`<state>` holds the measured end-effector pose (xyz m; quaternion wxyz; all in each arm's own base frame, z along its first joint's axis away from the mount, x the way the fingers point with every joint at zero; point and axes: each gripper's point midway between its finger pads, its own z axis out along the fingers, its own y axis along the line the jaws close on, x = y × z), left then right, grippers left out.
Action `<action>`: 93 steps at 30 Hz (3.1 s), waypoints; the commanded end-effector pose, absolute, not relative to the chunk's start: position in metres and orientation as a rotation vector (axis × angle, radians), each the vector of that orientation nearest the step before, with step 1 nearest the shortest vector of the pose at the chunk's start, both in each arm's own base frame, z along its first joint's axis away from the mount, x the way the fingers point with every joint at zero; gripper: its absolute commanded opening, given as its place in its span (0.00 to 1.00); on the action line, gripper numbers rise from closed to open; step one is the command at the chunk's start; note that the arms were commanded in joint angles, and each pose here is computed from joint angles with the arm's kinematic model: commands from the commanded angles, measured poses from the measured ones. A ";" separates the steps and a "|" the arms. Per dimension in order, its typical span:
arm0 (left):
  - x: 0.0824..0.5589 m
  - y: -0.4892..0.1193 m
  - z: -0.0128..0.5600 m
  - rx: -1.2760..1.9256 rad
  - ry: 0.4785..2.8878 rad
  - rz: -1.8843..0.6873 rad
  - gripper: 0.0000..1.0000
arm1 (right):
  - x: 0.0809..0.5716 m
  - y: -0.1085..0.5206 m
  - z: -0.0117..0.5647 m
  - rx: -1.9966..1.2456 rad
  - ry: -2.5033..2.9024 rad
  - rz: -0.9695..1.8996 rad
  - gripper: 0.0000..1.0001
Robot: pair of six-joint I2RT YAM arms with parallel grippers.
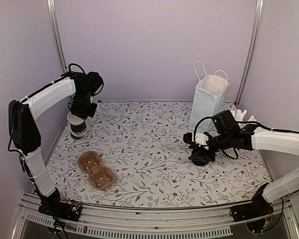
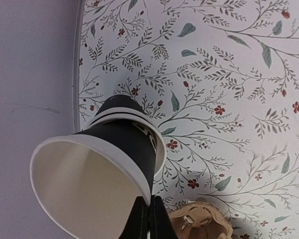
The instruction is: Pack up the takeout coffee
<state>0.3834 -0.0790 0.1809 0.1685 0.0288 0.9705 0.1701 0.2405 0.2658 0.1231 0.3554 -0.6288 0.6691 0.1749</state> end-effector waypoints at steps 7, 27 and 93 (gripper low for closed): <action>0.398 -0.037 0.208 0.014 2.661 0.687 0.00 | 0.239 0.266 0.123 -1.626 1.710 0.444 0.50; 0.421 -0.127 0.281 0.251 2.446 0.456 0.00 | 0.245 0.265 0.119 -1.614 1.733 0.411 0.50; 0.244 -0.424 0.192 1.115 2.335 -0.238 0.41 | 0.260 0.212 0.063 -1.691 2.016 0.226 0.31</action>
